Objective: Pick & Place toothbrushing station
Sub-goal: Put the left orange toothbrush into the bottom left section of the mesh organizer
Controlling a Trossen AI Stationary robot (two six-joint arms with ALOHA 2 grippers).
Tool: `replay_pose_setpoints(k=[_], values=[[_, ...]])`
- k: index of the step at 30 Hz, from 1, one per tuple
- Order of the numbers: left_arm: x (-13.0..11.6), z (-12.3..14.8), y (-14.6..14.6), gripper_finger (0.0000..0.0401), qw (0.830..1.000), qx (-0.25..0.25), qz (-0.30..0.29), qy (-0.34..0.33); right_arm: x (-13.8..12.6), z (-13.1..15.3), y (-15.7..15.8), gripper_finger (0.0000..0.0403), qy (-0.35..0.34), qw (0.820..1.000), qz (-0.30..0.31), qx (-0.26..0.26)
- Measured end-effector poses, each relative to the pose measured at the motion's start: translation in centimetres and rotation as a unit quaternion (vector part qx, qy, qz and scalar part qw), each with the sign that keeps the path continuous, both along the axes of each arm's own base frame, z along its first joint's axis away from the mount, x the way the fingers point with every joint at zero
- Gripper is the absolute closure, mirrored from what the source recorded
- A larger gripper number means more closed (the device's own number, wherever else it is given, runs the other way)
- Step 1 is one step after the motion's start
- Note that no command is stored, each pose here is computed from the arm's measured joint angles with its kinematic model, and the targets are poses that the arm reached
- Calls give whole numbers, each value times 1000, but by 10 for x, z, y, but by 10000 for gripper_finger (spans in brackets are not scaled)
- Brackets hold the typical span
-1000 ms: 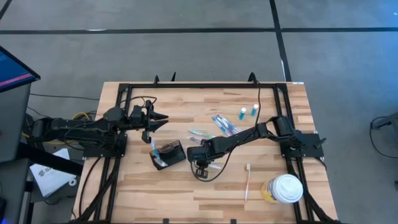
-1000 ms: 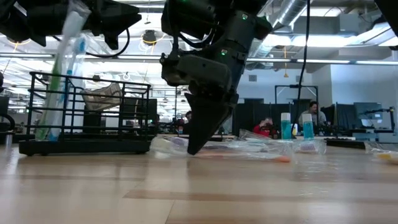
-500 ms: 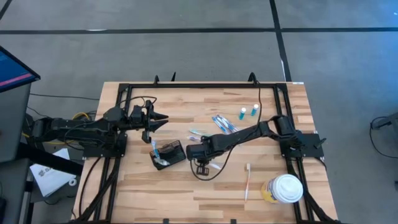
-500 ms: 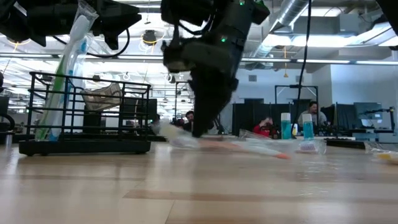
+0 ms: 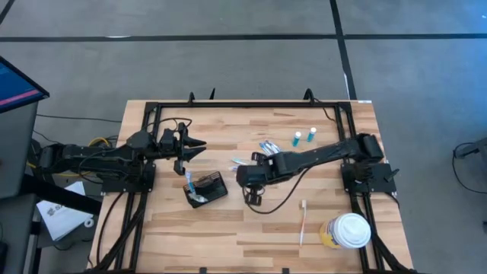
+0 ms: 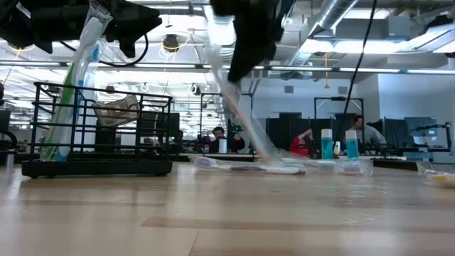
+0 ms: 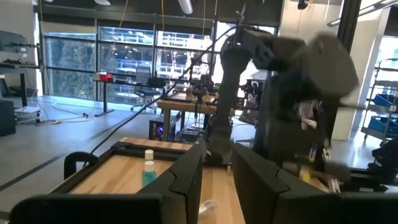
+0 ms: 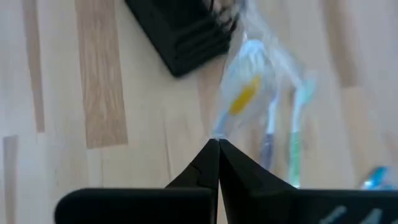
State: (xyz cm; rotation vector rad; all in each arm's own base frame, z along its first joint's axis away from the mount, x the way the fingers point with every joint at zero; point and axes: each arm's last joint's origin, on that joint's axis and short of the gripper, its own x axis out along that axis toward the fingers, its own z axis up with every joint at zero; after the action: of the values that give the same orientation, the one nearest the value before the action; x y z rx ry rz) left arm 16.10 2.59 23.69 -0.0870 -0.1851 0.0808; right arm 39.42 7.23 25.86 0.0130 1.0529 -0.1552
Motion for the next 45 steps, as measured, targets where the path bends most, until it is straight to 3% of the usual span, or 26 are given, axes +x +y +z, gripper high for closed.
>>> replay_pose_setpoints(k=[8,15,26,40,45], values=[[0,0,0,320,1000,0,-1,0,-16,43,-6,403,-73,997,-5,-31],[0,0,-1,320,1000,1,-14,0,-18,51,-7,403,-90,996,8,-24],[0,0,-1,320,1000,0,-14,1,-1,-1,-21,403,-8,1000,-3,-30],[1,-2,-1,320,1000,-1,-14,10,31,-60,-41,402,35,993,36,106],[0,-2,-1,320,1000,-1,-14,10,37,-75,-35,372,39,989,55,130]])
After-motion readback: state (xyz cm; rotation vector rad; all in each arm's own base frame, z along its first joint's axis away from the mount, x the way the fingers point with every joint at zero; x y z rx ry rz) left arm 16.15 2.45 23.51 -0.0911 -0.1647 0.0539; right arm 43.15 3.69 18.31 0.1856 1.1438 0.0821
